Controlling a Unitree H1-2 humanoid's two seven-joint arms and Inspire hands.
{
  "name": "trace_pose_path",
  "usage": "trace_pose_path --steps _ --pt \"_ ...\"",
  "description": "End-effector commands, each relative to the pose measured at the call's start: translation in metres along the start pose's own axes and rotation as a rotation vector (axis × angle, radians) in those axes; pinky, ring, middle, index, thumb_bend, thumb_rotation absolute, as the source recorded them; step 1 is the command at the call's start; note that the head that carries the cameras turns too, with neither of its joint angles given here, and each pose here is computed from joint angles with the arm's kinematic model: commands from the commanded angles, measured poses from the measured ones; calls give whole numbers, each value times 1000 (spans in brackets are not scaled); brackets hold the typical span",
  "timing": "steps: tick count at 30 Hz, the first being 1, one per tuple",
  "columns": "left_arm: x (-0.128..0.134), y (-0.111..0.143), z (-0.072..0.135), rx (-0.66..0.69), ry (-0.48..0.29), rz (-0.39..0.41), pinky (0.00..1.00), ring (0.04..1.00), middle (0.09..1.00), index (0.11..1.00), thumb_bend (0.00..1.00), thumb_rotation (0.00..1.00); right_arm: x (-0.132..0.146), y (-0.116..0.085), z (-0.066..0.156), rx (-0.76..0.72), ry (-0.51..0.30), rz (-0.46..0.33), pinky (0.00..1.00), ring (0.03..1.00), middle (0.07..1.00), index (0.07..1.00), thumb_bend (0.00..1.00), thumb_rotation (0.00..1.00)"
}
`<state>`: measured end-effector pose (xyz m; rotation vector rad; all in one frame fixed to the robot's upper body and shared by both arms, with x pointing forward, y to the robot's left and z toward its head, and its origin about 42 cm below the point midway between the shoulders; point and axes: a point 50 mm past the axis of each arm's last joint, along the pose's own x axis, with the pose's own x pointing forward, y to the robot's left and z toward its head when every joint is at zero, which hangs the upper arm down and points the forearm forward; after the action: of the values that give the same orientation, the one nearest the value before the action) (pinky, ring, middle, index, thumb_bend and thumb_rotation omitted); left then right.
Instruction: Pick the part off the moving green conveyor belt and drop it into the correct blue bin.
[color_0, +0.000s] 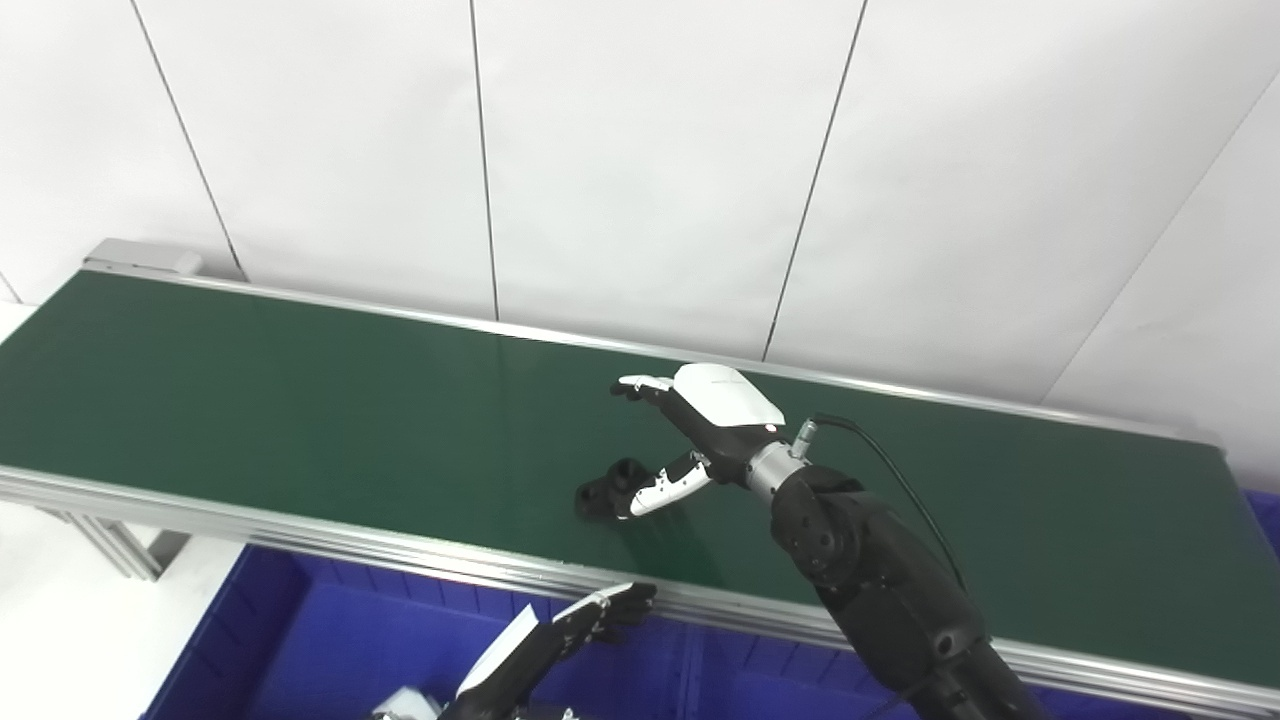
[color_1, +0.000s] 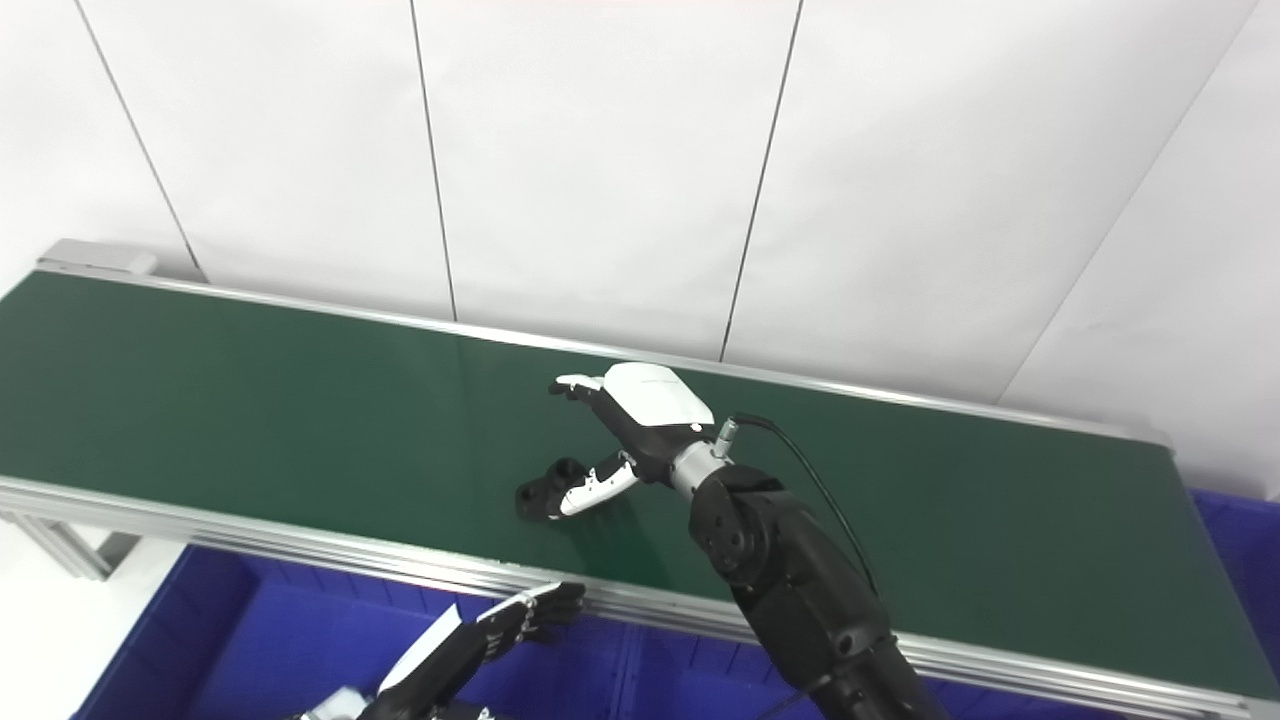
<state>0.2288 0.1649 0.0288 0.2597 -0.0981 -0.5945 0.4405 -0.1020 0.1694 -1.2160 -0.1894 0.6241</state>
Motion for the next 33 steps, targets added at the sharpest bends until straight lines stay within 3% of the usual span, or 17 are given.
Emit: trace_pose_path --steps 1,15,27,30,32,33 --pt "10 2 16 13 -91 11 782 839 868 871 759 441 6 -19 9 -47 -68 -46 806 835 846 862 870 326" --pt "13 0 22 -7 -115 19 753 824 858 864 735 415 -5 -2 -26 -126 -19 23 760 801 816 833 866 205" --pt "13 2 26 -22 -131 14 778 840 865 869 727 396 -21 0 -46 -192 -10 64 758 785 802 810 773 119" --pt "12 3 27 -25 -133 14 780 843 867 870 732 404 -23 3 -49 -194 -12 63 683 717 743 775 686 32" --pt "12 4 28 -28 -134 12 775 845 872 872 737 417 -23 6 -49 -196 -13 63 434 505 532 727 573 5" --pt "12 4 28 -29 -135 13 774 845 872 872 738 420 -24 7 -49 -198 -14 63 374 446 502 713 557 1"
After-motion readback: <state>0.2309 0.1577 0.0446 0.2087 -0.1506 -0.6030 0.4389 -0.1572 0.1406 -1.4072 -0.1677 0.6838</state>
